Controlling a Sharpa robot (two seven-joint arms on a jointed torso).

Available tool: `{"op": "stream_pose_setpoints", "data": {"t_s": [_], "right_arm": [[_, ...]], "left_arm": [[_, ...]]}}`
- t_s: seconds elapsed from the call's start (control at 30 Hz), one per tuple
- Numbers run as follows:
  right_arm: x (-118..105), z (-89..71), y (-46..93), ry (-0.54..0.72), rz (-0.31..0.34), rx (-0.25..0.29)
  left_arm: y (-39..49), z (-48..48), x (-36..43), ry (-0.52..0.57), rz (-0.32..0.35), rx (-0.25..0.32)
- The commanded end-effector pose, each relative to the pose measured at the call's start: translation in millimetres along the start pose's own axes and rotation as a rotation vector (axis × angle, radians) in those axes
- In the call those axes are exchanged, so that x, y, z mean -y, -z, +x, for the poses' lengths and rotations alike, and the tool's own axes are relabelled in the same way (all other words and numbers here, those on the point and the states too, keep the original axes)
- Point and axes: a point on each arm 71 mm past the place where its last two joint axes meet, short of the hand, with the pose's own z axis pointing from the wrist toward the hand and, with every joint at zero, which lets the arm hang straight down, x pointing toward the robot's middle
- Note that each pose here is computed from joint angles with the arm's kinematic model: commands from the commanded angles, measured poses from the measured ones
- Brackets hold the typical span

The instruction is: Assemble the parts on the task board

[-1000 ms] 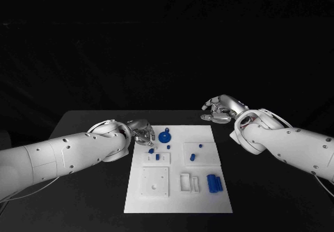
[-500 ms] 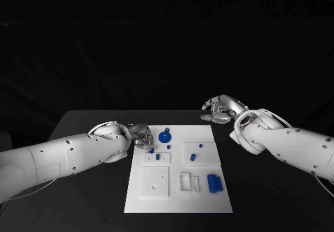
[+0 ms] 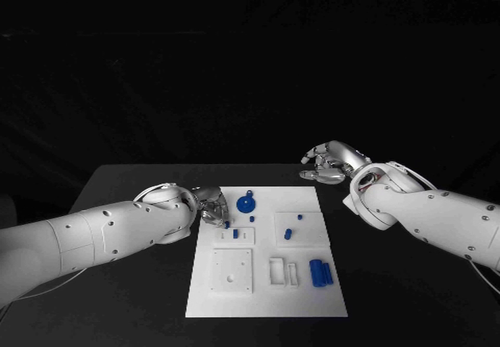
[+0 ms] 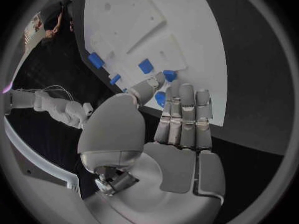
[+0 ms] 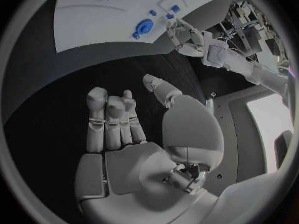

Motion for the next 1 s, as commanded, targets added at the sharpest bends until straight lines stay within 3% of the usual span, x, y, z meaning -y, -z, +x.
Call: {"op": "stream_pose_setpoints", "data": {"t_s": [0.03, 0.4, 1.0], "right_arm": [[-1.7, 1.1, 0.2, 0.009, -0.016, -0.009], [-2.0, 1.3, 0.1, 0.010, -0.019, -0.009], [-2.3, 2.1, 0.2, 0.010, -0.020, -0.013]], "left_arm": [[-1.4, 2.5, 2.8, 0.014, 0.016, -0.020], [-3.7, 1.2, -0.4, 0.027, 0.012, -0.013], [-8.1, 7.2, -3.6, 0.036, 0.002, -0.034]]}}
